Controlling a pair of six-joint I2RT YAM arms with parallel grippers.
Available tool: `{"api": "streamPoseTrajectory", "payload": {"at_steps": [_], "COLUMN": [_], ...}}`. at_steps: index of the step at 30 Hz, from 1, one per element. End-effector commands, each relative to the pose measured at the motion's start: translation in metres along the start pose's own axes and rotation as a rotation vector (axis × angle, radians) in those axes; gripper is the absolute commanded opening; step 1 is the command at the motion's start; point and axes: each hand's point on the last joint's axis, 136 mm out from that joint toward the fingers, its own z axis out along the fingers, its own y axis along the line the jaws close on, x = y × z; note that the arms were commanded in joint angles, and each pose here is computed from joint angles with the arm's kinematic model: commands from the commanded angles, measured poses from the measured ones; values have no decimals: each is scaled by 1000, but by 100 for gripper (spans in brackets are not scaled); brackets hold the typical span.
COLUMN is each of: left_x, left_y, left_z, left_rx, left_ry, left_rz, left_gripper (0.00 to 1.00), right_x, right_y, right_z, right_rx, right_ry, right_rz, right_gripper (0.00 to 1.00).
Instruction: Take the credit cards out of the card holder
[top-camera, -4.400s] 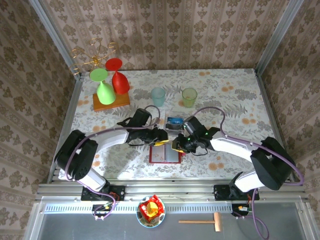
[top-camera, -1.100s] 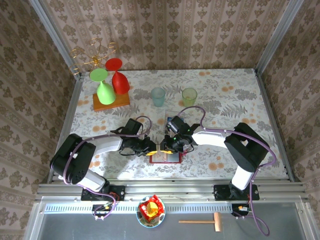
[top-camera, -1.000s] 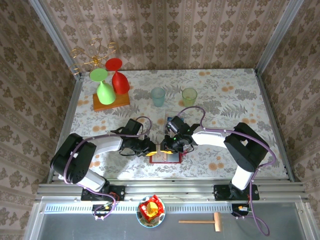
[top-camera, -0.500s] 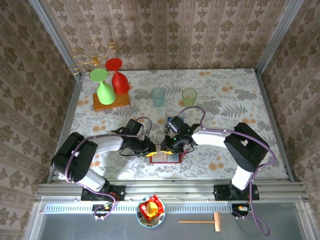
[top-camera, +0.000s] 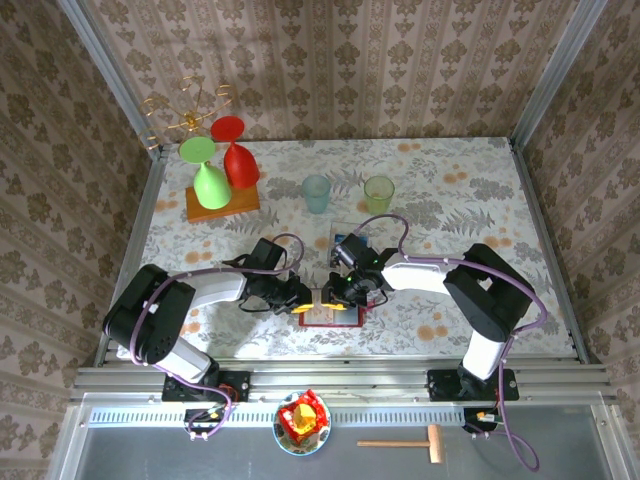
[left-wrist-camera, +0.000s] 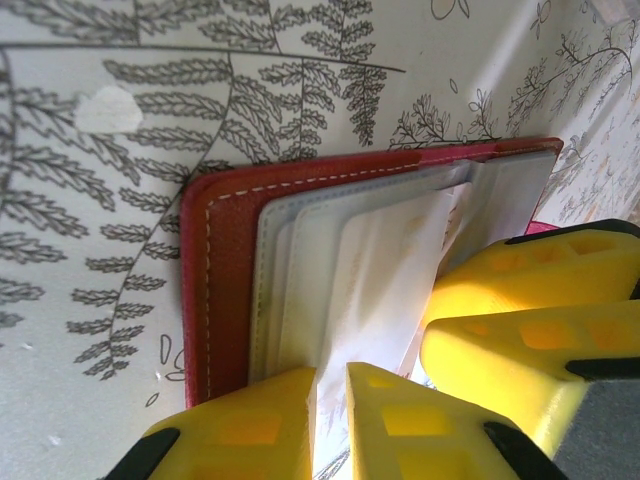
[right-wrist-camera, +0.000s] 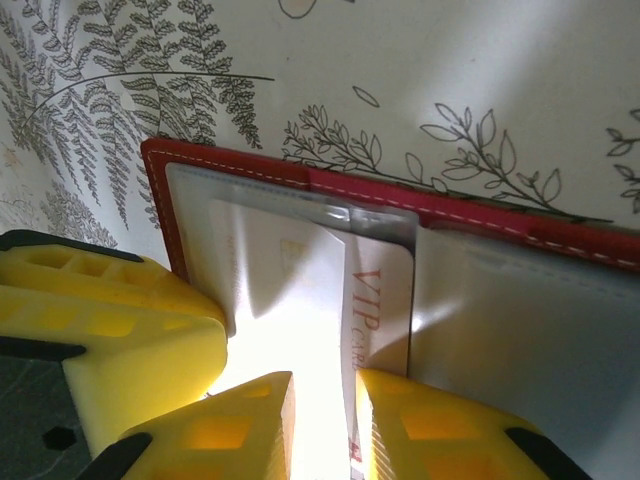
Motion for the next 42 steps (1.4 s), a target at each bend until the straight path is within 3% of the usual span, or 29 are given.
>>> {"api": "streamPoseTrajectory", "payload": {"at_steps": [1,15,27,42], "left_x": [4,2,-10,-5], "left_y": [16,11,-25,-4], "left_z": [-1,-5,-18,5], "left_rx": [-48,-40,15,-10], "left_ry": [3,-8,-45,3], "left_rz": [-19,-15,49,12], "left_gripper": [17,17,17,10], "right_x": [3,-1,-4,0], "right_y": [-16,-5,1,-17], "right_z": [-2,-13,-22,-10], "right_rx": [84,67,22,36], "right_ry": [-3,-30,-63,-42], "right_rz": [2,-20,-14,17], "right_gripper": [24,24,24,24]}}
